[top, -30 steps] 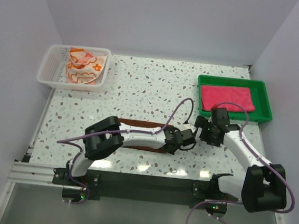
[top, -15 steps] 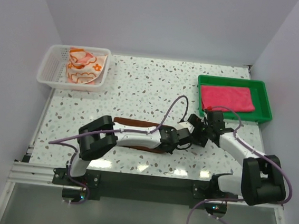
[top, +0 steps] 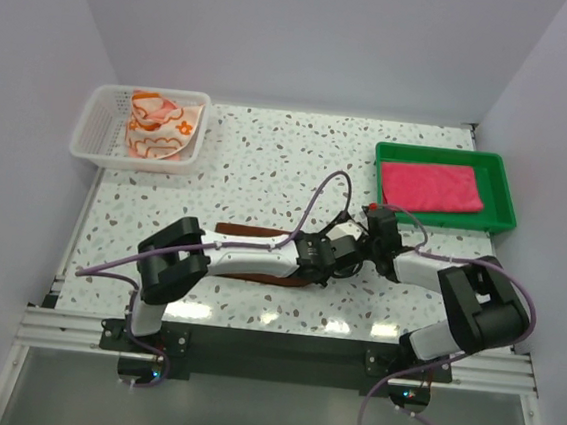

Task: Fold and stack the towels
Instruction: Neatly place the folded towel into the bin

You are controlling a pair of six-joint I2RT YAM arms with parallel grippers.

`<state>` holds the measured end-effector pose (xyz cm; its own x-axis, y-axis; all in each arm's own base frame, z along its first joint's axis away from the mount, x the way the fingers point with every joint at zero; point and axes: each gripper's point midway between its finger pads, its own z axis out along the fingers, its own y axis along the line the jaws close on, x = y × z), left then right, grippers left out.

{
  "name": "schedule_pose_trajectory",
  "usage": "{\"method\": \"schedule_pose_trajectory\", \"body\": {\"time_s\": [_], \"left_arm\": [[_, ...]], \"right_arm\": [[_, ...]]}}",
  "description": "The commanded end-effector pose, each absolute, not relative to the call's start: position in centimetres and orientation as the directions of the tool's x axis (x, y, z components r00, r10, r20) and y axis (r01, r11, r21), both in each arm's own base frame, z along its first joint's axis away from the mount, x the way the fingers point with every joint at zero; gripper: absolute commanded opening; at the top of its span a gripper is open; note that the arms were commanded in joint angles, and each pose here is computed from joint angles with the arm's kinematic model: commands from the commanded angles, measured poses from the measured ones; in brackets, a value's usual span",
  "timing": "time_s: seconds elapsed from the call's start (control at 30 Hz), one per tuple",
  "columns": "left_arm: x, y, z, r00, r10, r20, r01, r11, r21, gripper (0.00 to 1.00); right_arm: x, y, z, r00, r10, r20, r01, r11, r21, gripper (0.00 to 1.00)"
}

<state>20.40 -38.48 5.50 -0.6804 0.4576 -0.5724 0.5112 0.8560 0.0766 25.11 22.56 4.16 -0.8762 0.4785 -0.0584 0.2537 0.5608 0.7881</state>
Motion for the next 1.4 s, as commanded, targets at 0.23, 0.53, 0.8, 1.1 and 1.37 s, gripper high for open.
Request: {"method": "schedule_pose_trajectory", "body": {"time_s": [0.23, 0.53, 0.8, 1.1, 1.37], "left_arm": [[20.7, -40.2, 6.9, -0.674, 0.410, -0.615, 0.512, 0.859, 0.012, 0.00], [21.4, -40.9, 8.5, -0.667, 0.377, -0.642, 0.506, 0.862, -0.020, 0.29], [23.7, -38.2, 13.5, -0.662, 0.247, -0.707, 0.456, 0.882, -0.118, 1.00], [29.8, -24.0, 18.6, -0.624, 0.090, -0.776, 0.268, 0.958, -0.105, 1.00], [30.8, -10.2, 19.4, -0.561, 0.018, -0.827, -0.005, 1.000, 0.025, 1.00]], "right_arm": [[23.1, 23.0, 0.7, -0.892, 0.452, 0.022, 0.317, 0.590, 0.742, 0.67], [24.3, 22.9, 1.3, -0.920, 0.386, -0.064, 0.229, 0.666, 0.710, 0.00], [28.0, 20.8, 2.6, -0.935, 0.294, -0.200, 0.123, 0.795, 0.593, 0.00], [35.9, 15.9, 8.3, -0.919, 0.175, -0.353, 0.010, 0.906, 0.423, 0.00], [42.8, 7.6, 14.6, -0.881, 0.027, -0.473, 0.014, 0.999, 0.030, 0.00]]}}
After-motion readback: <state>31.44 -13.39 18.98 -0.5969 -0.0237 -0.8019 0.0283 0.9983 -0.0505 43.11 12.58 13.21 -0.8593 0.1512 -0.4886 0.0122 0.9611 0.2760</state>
